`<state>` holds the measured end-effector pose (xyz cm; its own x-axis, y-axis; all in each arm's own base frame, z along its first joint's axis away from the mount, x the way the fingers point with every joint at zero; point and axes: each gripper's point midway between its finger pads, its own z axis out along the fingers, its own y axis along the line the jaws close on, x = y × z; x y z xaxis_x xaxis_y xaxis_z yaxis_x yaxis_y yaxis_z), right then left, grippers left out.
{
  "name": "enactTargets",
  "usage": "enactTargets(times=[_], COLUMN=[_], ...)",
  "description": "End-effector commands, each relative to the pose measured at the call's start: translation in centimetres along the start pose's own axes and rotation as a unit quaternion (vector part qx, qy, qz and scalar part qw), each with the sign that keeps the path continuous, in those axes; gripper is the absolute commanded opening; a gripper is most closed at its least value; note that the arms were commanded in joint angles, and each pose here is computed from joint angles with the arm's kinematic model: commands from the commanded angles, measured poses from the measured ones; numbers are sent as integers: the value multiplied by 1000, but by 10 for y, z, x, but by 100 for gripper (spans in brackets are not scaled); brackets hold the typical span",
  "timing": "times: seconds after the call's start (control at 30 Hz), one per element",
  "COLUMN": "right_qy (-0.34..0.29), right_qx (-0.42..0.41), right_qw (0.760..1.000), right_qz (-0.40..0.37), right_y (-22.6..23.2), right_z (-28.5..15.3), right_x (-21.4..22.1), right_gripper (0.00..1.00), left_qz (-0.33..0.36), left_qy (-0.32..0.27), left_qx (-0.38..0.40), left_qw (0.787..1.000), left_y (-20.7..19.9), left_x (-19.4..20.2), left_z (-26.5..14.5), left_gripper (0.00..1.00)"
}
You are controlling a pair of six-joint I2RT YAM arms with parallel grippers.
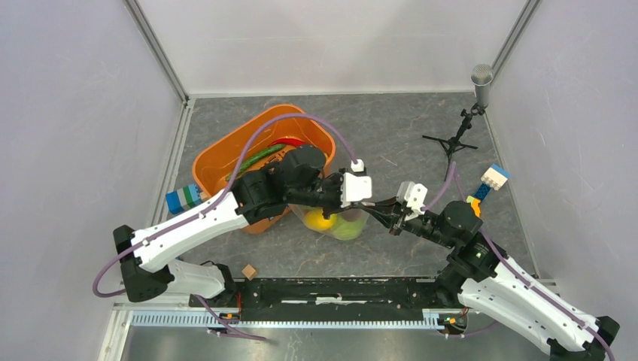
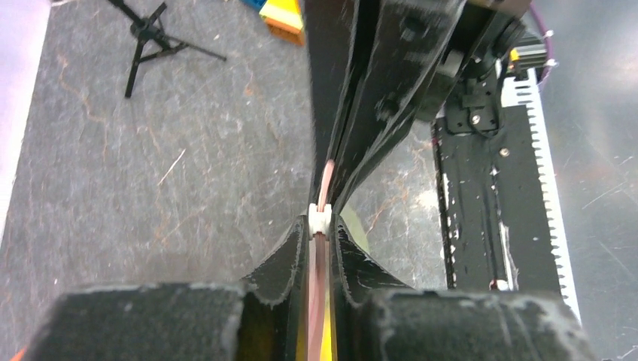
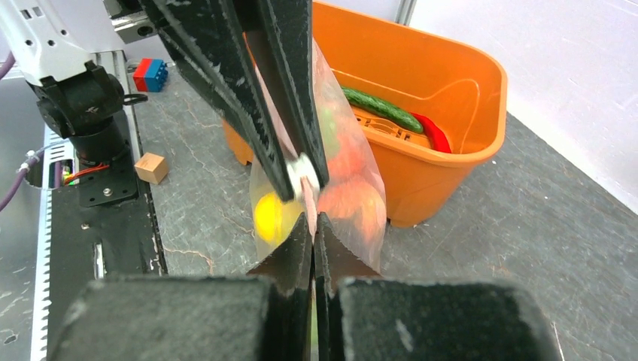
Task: Place the food in the zip-top bag and seal the zipper
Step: Zip the zipper food storage bag at the center of the board.
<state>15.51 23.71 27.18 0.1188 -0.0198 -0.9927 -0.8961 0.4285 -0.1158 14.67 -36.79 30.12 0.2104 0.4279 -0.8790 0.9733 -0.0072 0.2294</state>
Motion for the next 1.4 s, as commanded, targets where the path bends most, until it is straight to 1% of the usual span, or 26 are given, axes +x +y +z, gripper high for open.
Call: enactTargets(times=[0.0, 0.2, 0.4, 0.73, 0.9, 1.07, 1.27, 1.37], right_qy=[-33, -32, -32, -29, -28, -27, -28, -27], right_qx=[39, 55, 60, 70, 73, 74, 74, 74], right_qw=[999, 998, 998, 997, 997, 997, 997, 997], right_qz=[-12, -6, -5, -6, -7, -8, -9, -9], right_y=[-13, -18, -19, -22, -24, -24, -24, -24], right_z=[-7, -8, -11, -12, -11, -11, -10, -10], right_x=[-30, -27, -25, -23, -22, -21, -22, -21], right_gripper=[0, 0, 0, 0, 0, 0, 0, 0], left_qz=[-13, -35, -55, -84, -81, -83, -80, -79], left_qy=[36, 68, 97, 137, 171, 181, 204, 202], left_qx=[-74, -128, -192, -252, -282, -308, -350, -365], left_qw=[997, 989, 975, 954, 941, 930, 911, 905], left_y=[29, 44, 63, 81, 86, 91, 97, 99], left_x=[30, 54, 74, 104, 121, 129, 140, 140], left_z=[-30, -52, -77, -111, -126, -140, -161, -168], left_gripper=[2, 2, 2, 2, 2, 2, 2, 2])
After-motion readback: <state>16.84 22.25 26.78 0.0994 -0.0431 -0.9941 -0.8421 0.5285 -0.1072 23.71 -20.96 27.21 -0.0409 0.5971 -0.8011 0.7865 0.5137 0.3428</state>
